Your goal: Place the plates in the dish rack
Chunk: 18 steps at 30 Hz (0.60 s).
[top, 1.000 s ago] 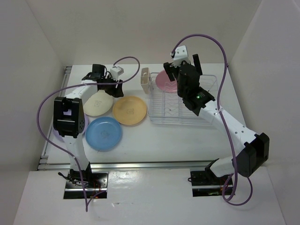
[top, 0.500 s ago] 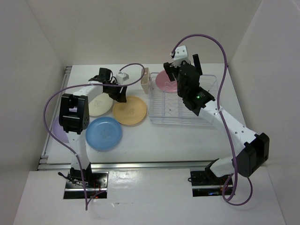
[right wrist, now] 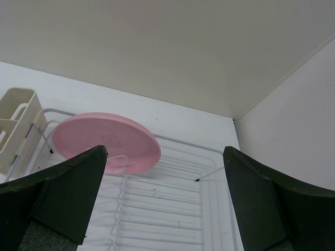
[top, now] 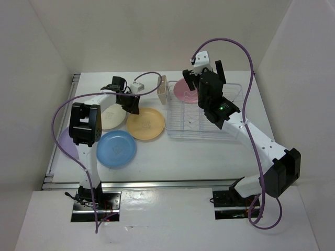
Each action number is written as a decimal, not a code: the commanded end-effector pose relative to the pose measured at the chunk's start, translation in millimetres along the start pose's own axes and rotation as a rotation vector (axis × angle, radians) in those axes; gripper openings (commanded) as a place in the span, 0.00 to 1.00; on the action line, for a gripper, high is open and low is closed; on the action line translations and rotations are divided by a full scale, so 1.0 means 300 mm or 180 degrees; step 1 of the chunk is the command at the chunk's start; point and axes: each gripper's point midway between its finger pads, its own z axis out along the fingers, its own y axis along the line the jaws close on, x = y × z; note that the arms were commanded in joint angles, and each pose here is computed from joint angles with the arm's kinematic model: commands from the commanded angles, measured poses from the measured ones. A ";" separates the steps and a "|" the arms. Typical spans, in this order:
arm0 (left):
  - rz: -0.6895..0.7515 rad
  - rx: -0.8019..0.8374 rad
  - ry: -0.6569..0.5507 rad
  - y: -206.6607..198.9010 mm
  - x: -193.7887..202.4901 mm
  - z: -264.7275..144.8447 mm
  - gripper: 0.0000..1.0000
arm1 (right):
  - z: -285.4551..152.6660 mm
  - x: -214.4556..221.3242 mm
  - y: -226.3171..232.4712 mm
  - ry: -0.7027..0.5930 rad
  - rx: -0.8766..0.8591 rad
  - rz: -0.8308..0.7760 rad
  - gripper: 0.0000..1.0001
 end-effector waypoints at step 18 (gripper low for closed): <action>0.0360 -0.0170 -0.0283 0.017 -0.154 -0.132 0.00 | 0.003 -0.034 -0.013 -0.0063 0.0021 0.0089 1.00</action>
